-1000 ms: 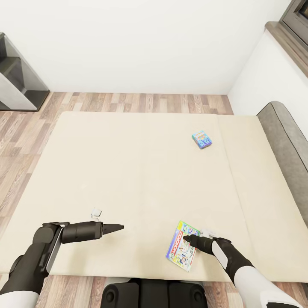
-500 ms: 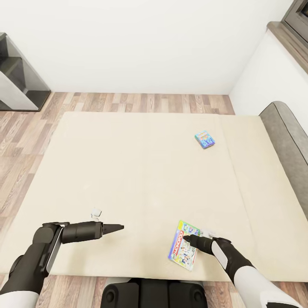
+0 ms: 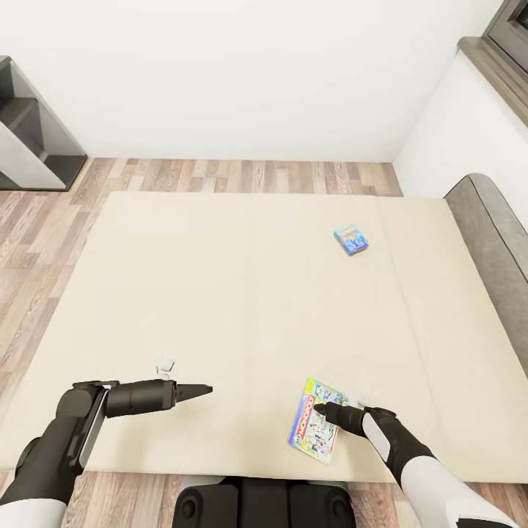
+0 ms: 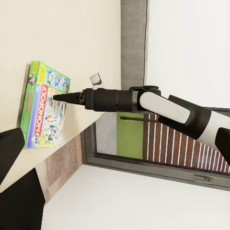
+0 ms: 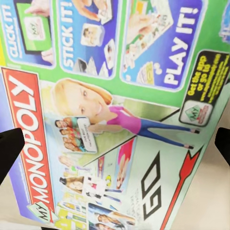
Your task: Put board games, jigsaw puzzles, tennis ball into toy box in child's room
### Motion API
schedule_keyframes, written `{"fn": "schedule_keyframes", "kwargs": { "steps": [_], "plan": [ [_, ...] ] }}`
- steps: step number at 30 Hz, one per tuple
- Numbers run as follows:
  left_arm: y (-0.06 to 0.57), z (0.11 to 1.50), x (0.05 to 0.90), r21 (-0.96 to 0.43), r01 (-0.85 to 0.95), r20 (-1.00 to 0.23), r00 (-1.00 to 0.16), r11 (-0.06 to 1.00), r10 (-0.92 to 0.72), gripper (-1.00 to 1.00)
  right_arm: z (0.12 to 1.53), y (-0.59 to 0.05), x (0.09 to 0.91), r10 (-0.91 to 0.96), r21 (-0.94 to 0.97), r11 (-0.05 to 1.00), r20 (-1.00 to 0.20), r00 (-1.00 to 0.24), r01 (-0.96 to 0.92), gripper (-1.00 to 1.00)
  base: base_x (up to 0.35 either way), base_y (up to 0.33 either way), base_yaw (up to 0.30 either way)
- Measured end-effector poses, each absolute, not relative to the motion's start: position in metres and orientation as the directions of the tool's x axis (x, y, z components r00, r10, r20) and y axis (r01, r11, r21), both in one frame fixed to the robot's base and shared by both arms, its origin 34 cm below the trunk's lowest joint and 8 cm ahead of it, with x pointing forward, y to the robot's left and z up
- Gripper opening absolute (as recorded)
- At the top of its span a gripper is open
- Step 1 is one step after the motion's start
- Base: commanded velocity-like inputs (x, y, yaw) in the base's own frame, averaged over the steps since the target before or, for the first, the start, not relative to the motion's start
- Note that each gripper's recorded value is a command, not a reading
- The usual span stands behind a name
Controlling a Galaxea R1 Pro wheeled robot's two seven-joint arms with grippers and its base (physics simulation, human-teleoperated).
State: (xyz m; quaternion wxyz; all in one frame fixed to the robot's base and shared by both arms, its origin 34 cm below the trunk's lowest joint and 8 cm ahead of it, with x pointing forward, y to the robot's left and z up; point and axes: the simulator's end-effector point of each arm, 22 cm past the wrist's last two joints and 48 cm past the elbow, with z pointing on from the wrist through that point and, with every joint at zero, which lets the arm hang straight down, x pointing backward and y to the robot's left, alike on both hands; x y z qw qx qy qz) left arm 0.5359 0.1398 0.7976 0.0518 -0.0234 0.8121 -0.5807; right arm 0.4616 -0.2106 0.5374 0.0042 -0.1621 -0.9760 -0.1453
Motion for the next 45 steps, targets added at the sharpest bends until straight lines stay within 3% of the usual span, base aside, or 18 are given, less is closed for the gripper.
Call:
{"fn": "schedule_keyframes", "kwargs": {
  "steps": [45],
  "plan": [
    [0.140,0.798,0.536,-0.946,0.022,-0.057,-0.994,0.324,-0.098,1.00,0.541,-0.200,0.466,0.312,0.333,0.890,0.054,-0.949,0.311,1.00,0.000,0.008,0.000]
  ]
}}
